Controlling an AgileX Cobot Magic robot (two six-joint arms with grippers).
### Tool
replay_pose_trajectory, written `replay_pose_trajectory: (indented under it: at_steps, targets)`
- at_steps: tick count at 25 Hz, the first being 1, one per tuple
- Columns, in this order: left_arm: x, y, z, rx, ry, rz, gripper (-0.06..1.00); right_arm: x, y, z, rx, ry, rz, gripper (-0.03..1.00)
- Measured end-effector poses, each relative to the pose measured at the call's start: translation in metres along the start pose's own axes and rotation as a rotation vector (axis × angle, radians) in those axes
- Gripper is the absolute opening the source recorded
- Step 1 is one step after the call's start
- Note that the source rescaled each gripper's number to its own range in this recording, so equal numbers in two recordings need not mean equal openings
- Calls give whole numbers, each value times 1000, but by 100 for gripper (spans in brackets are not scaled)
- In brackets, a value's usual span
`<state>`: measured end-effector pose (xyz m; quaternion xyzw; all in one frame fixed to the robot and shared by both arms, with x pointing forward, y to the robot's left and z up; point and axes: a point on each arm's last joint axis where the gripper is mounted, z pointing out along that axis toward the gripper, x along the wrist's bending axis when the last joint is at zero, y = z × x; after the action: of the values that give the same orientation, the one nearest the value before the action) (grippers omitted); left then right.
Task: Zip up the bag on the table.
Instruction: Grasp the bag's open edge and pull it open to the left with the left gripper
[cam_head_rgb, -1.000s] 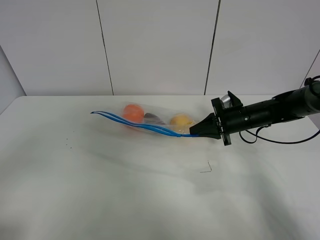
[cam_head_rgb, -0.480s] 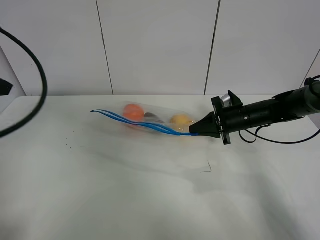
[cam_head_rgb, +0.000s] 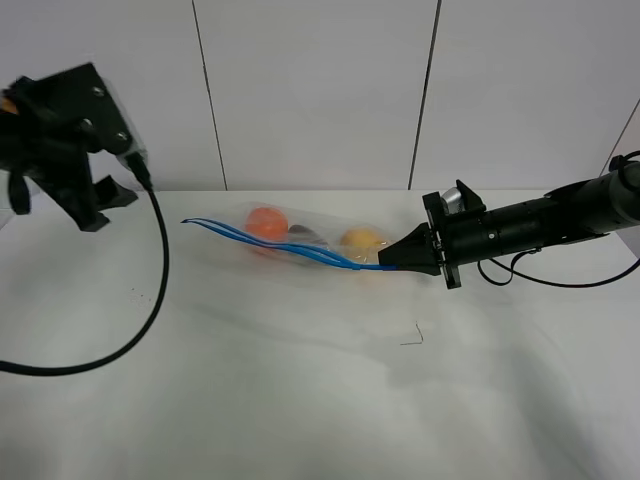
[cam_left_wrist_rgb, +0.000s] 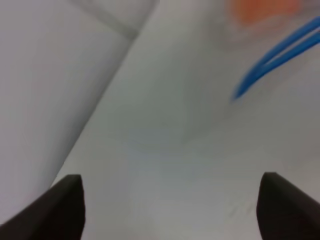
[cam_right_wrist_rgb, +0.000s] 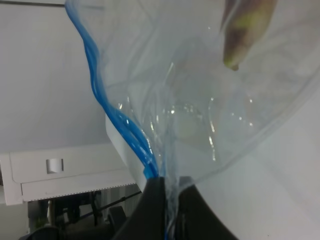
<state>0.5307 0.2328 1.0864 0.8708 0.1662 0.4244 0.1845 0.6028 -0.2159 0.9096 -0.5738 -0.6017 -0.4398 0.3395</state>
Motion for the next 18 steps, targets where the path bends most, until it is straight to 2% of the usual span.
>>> replay_pose_trajectory:
  at_steps: [3, 9, 14, 18]
  targets:
    - [-25, 30, 15, -87, -55, 38, 100, 0, 1, 0, -7, 5, 3, 0]
    - [-78, 86, 33, -288, -114, 103, 100, 4, 6, 0, -63, 44, 44, 0]
    - [-124, 116, 51, -404, -154, 161, 100, 5, 7, -1, -76, 53, 65, 0]
    - [-156, 133, 63, -486, -165, 187, 94, 5, 7, -1, -76, 54, 67, 0]
